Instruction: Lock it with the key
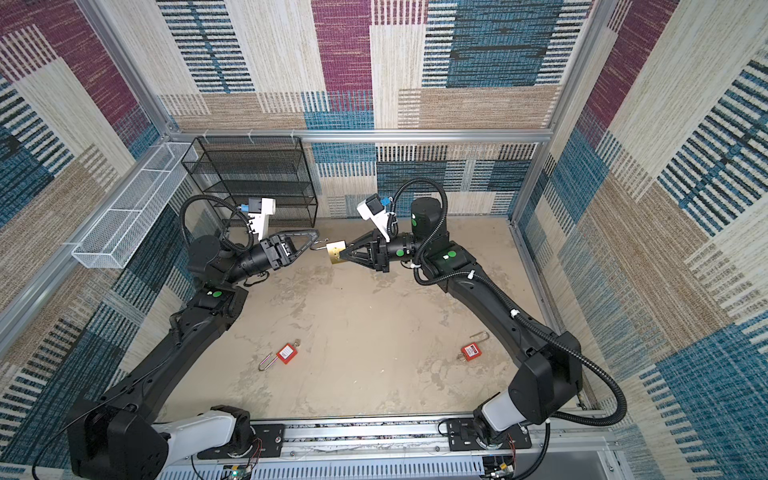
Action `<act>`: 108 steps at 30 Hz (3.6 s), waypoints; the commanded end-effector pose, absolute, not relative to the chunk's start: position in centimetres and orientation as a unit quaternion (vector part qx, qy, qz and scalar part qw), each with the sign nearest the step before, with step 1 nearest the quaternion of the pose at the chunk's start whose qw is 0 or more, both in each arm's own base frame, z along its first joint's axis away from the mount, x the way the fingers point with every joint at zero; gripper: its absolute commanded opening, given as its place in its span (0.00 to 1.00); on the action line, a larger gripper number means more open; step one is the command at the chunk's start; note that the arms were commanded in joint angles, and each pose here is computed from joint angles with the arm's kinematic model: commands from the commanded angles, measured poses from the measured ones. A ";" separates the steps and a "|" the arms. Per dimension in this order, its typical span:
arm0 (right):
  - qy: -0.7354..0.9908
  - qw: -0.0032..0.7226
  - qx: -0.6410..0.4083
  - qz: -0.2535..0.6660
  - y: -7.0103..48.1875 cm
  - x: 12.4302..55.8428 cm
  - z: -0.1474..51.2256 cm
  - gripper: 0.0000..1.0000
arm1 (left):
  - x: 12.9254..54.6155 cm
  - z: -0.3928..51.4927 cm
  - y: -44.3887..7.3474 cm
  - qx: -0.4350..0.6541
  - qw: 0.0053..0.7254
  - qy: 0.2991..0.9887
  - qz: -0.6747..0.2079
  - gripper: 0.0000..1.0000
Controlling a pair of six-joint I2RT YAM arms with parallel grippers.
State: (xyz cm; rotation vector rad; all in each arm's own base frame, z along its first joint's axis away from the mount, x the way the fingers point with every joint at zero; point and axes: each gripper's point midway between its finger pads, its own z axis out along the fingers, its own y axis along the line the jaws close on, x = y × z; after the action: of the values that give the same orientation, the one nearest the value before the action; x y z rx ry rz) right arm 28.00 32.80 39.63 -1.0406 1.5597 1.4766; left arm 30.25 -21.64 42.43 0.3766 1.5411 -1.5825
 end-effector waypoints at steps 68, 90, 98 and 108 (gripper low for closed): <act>0.527 0.427 -0.352 0.645 31.0 28.9 45.2 0.00 | 28.8 44.7 -22.3 0.197 0.417 0.610 -0.644 0.13; 0.507 0.416 -0.329 0.679 30.5 27.4 45.6 0.00 | 27.6 45.3 -22.5 0.261 0.458 0.591 -0.611 0.00; 0.502 0.428 -0.340 0.670 31.6 27.0 45.6 0.00 | 27.3 45.5 -23.3 0.270 0.437 0.584 -0.629 0.00; 0.507 0.419 -0.349 0.668 32.2 27.1 45.4 0.00 | 27.1 45.4 -23.7 0.275 0.428 0.583 -0.634 0.00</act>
State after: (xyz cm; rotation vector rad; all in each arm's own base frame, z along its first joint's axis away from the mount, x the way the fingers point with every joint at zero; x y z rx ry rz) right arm 28.16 31.53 45.51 -0.8238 1.2859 1.6519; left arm 28.10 -22.99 45.79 0.6176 1.4478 -1.5424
